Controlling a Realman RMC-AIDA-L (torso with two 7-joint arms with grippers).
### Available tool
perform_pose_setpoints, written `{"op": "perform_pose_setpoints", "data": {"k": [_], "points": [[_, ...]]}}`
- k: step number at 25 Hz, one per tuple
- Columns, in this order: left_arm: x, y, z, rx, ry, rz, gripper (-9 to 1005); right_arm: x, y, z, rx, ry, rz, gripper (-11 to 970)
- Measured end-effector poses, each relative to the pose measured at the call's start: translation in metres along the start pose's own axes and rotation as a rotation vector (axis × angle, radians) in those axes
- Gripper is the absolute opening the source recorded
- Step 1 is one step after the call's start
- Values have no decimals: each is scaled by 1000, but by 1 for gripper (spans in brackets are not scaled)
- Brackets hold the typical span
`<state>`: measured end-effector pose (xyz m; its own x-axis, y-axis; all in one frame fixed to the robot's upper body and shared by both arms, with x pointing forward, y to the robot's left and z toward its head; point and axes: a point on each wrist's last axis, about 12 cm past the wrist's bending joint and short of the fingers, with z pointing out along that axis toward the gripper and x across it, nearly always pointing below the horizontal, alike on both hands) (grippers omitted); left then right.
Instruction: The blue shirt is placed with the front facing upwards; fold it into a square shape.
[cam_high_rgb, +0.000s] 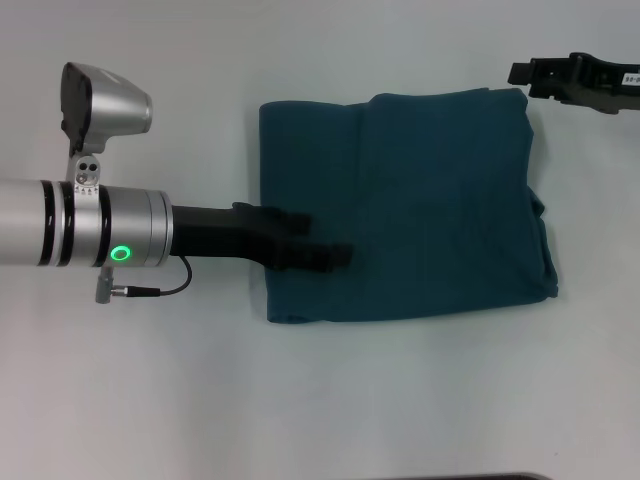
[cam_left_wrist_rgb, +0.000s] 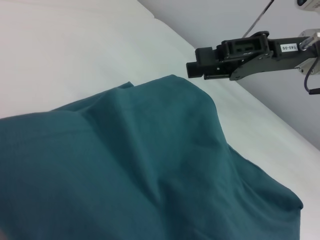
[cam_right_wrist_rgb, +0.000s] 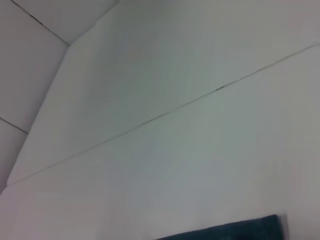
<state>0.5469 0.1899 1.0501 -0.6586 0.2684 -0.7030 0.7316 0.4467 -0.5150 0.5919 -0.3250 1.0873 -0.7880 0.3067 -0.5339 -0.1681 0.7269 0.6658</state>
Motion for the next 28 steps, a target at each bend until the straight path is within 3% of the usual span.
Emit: {"op": "perform_pose_setpoints", "data": {"k": [16,28], "points": [[-1,0,0,1,2,3,933,6,2,18,32,20,16,439],[-1,0,0,-1,1,3,934,6,2,18,32,20,21,401]]}}
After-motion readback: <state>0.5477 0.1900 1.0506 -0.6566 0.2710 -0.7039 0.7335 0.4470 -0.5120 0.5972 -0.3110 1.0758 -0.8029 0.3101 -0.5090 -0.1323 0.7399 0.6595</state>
